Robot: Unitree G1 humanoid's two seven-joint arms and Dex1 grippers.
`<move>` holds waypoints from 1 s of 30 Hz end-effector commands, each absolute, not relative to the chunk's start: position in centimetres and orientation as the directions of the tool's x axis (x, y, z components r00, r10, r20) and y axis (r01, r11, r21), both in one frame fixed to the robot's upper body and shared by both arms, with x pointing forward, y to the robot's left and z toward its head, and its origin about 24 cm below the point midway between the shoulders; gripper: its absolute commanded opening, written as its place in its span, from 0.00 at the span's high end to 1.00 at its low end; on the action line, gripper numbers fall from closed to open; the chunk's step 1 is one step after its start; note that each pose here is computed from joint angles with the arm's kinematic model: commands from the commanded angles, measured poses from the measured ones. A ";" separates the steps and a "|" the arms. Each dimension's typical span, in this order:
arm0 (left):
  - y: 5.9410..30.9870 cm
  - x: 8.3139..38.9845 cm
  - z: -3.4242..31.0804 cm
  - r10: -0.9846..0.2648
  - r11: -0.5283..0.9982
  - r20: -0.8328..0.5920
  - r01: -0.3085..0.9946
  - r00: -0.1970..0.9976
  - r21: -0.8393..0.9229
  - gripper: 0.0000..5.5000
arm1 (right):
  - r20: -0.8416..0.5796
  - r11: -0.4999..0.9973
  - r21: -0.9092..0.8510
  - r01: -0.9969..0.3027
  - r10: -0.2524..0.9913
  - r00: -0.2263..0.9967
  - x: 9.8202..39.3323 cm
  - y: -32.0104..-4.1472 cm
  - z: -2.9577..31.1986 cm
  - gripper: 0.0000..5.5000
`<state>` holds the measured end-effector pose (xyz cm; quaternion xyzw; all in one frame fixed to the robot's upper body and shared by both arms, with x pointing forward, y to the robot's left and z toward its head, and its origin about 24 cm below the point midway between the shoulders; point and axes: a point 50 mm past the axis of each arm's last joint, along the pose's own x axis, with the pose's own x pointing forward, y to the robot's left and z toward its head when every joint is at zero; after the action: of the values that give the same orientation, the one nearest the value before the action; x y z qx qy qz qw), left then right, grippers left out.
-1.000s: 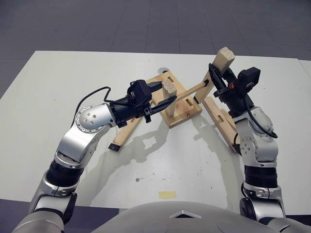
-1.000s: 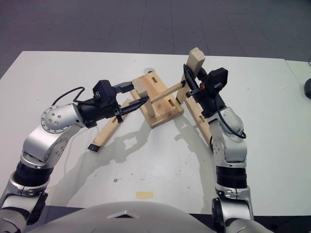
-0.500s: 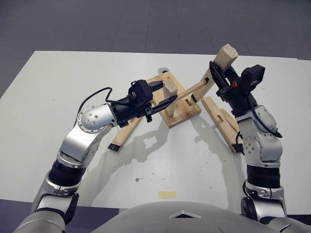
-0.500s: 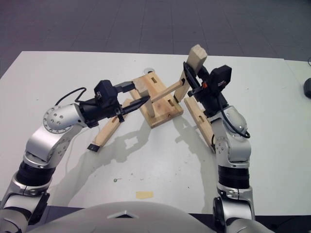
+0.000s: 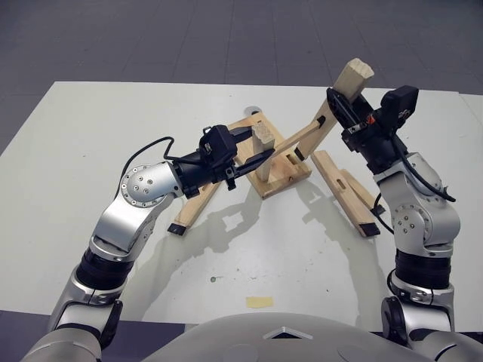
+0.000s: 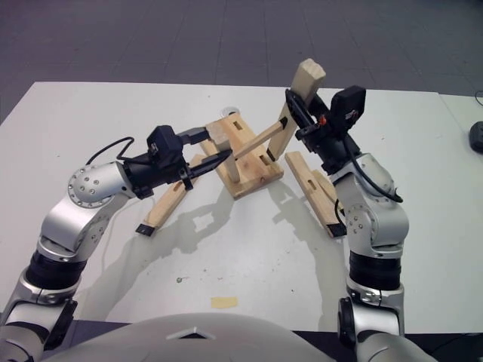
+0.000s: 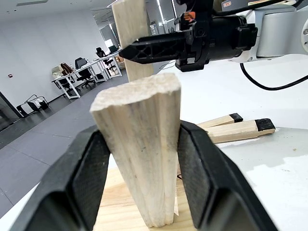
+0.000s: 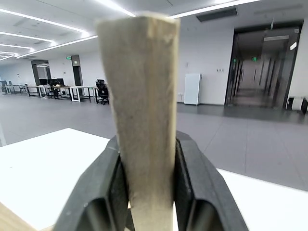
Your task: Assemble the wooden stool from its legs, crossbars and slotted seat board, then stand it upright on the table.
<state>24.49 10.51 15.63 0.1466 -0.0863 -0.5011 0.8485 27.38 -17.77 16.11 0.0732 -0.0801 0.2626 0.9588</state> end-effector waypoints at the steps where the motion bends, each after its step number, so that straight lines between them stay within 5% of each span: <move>1: 11.1 24.4 10.7 -0.829 0.442 -0.251 0.860 0.500 0.254 0.63 | 0.083 0.763 0.299 -0.573 0.577 0.812 27.2 -16.0 13.2 0.82; 18: 10.8 24.6 10.4 -0.830 0.431 -0.257 0.862 0.494 0.266 0.63 | -0.240 0.717 0.283 -0.637 0.696 0.677 29.0 -17.0 9.7 0.82; 26: 10.9 24.8 10.5 -0.825 0.438 -0.253 0.855 0.505 0.277 0.63 | -0.460 0.757 0.190 -0.625 0.631 0.624 28.0 -17.8 6.8 0.82; 30: 11.6 25.4 11.4 -0.815 0.465 -0.229 0.837 0.532 0.289 0.63 | -0.463 0.807 0.086 -0.584 0.551 0.695 28.2 -18.3 7.1 0.81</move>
<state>25.09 10.29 14.88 0.1541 -0.0797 -0.4875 0.8557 30.72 -19.26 14.74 0.0197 0.0586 0.3103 0.9486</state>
